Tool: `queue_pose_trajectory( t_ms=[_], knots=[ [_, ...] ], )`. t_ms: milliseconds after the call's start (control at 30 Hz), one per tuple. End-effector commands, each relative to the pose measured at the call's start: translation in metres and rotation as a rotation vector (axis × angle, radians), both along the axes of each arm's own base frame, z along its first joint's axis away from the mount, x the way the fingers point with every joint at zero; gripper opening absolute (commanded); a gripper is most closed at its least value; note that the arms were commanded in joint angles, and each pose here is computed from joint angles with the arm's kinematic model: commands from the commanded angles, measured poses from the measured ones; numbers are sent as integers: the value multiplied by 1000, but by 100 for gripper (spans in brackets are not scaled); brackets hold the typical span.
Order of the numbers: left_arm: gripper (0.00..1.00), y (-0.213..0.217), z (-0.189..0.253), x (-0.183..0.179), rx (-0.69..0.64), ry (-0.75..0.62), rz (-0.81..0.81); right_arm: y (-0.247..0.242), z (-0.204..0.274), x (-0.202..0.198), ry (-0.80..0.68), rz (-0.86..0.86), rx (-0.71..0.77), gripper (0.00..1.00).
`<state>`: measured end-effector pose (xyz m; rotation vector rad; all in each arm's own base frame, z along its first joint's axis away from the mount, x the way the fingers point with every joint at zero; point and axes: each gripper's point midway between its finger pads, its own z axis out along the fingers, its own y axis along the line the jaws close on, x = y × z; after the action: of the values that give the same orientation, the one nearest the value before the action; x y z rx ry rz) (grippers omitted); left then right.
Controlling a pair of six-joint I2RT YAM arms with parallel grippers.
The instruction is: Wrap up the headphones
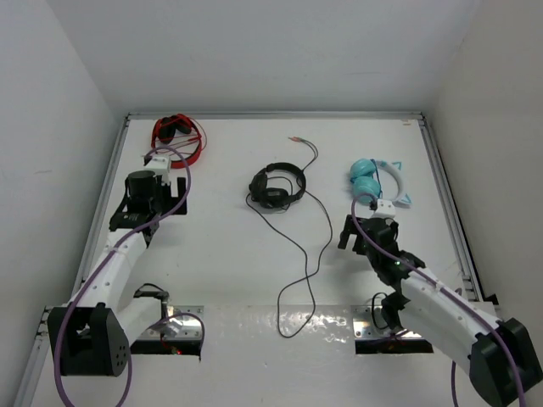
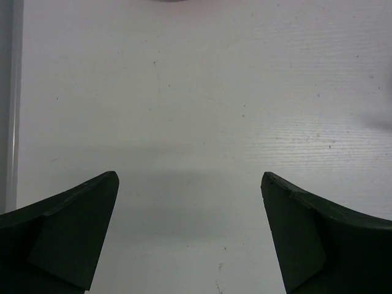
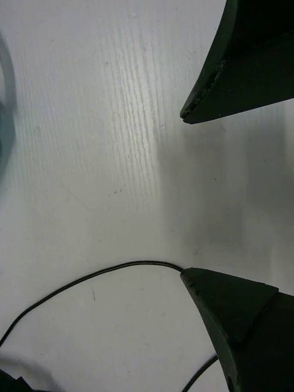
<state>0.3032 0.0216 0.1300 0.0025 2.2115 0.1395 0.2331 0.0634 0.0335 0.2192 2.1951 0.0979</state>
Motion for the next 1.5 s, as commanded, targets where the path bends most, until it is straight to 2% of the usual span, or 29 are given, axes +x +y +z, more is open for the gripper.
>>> queue_pose_trajectory(
  t_ms=[0,100,133,167,200,233,267,300,333,367,433,467,533,567,633,667,767,800,833,933,967,1033,1067,1133,1167,1200,1267,1367,1467],
  knots=[
    [100,9,13,8,9,-64,62,2,21,13,-37,9,-18,99],
    [100,9,22,11,43,-70,32,7,34,24,-10,36,-56,99],
    [100,7,22,10,58,-49,-3,16,60,41,-43,44,-45,93],
    [100,0,24,12,59,-42,-67,20,63,45,-9,79,-78,83],
    [100,-3,27,14,103,-30,-143,35,71,53,11,147,-59,68],
    [98,-8,34,16,114,-15,-200,53,90,77,21,185,-53,62],
    [95,-23,37,19,113,-17,-328,65,92,83,63,220,-36,57],
    [93,-29,41,20,105,-14,-369,75,99,97,72,232,-19,57],
    [92,-34,48,25,94,-11,-398,90,106,123,77,240,2,73],
    [90,-40,50,27,69,-12,-425,100,107,137,71,246,32,83],
    [88,-45,52,32,39,3,-433,125,124,168,34,294,88,95],
    [87,-45,59,35,19,-8,-412,132,96,178,101,300,83,95],
    [86,-44,61,37,6,-12,-389,148,99,203,110,305,101,94],
    [86,-46,60,37,-8,-11,-388,150,66,204,202,304,80,92],
    [85,-49,60,36,-18,-17,-398,158,60,218,222,311,80,89],
    [85,-51,58,35,-30,-15,-405,156,33,216,290,299,57,88],
    [84,-54,58,37,-46,-25,-406,151,5,216,350,276,17,84],
    [84,-53,60,38,-45,-32,-406,151,-10,215,378,279,7,82],
    [84,-54,61,40,-45,-37,-408,155,-17,212,405,297,17,69],
    [83,-55,67,46,-34,-50,-428,162,-24,213,448,322,20,41],
    [82,-55,68,47,-27,-48,-439,165,-23,214,444,341,24,21],
    [80,-59,81,51,14,-79,-510,168,-3,221,374,403,-13,4],
    [80,-61,85,51,29,-86,-544,174,8,221,334,446,-40,0],
    [80,-71,102,52,83,-142,-661,180,42,222,209,621,-153,0],
    [81,-74,114,50,101,-180,-694,201,55,209,172,768,-144,0],
    [81,-82,125,48,104,-223,-753,203,77,199,95,916,-231,0],
    [81,-90,148,42,170,-321,-842,223,95,176,24,1085,-294,0],
    [81,-107,169,31,158,-431,-927,248,130,152,-107,1249,-444,0],
    [81,-129,161,19,-7,-391,-929,276,157,140,-226,1274,-432,0]
  ],
)
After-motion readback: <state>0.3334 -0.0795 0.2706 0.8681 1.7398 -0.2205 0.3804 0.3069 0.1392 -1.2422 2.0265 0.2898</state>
